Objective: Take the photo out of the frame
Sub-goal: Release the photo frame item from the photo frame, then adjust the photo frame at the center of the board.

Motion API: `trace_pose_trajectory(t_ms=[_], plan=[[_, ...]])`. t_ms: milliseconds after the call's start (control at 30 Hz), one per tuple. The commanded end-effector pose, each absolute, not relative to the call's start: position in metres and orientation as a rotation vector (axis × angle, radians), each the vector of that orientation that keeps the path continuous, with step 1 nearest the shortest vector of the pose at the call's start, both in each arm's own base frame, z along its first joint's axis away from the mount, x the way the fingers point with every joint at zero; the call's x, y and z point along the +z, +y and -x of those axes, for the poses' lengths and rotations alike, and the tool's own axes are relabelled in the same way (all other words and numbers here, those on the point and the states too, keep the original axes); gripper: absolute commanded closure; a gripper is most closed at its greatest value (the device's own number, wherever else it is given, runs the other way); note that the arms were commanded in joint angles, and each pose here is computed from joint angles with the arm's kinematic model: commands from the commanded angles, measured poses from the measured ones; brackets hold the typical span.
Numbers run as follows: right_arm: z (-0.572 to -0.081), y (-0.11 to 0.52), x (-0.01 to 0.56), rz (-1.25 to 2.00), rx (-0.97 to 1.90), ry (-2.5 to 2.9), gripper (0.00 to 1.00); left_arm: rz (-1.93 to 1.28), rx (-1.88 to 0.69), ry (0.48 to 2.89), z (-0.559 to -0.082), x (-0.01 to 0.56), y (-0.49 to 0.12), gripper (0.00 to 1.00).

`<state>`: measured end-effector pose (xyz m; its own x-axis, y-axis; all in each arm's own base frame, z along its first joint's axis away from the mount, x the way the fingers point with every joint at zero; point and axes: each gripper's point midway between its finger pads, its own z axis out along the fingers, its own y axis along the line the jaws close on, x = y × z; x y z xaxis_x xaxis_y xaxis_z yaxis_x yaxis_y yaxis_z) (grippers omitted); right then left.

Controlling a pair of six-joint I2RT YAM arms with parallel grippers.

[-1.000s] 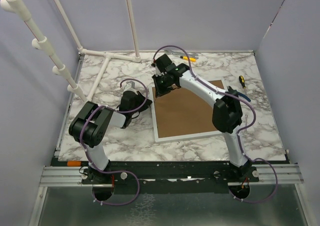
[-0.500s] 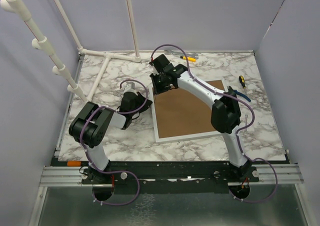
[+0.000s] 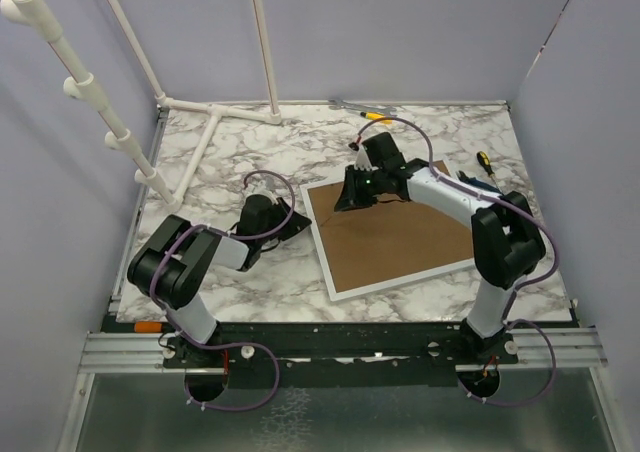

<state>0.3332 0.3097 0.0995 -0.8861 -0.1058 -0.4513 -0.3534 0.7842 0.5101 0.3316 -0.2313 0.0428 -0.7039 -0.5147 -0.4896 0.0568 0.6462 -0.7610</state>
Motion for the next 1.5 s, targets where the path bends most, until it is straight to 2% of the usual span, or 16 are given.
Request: trace_pose_trajectory(t_ms=[0,133,200,333,567,633,800,967,1200,1467], plan=[[-0.325,0.303,0.101,0.323,1.008,2.530,0.99,0.301,-1.062,2.228,-0.303,0.040,-0.235,0.89],[-0.327,0.283,0.104,0.229,1.018,2.487,0.99,0.277,-0.957,2.209,-0.310,0.053,-0.222,0.83],[-0.328,0.272,0.109,0.194,0.997,2.464,1.00,0.260,-0.896,2.193,-0.316,0.061,-0.216,0.77],[-0.325,0.251,0.122,0.163,0.907,2.416,0.99,0.181,-0.780,2.127,-0.330,0.083,-0.205,0.62],[-0.309,0.219,0.153,0.141,0.774,2.315,0.99,0.025,-0.549,2.005,-0.373,0.118,-0.194,0.29],[-0.301,0.212,0.167,0.137,0.772,2.258,0.99,-0.012,-0.521,1.987,-0.385,0.125,-0.197,0.23],[-0.286,0.184,0.193,0.054,0.693,2.143,0.99,-0.156,-0.507,1.959,-0.410,0.135,-0.219,0.01],[-0.275,0.156,0.198,-0.063,0.595,2.105,0.99,-0.386,-0.540,1.944,-0.425,0.131,-0.262,0.01],[-0.258,0.122,0.202,-0.227,0.496,2.067,0.99,-0.642,-0.633,2.020,-0.440,0.105,-0.308,0.12],[-0.252,0.111,0.218,-0.252,0.490,1.995,0.99,-0.912,-0.604,2.099,-0.451,0.062,-0.337,0.17]])
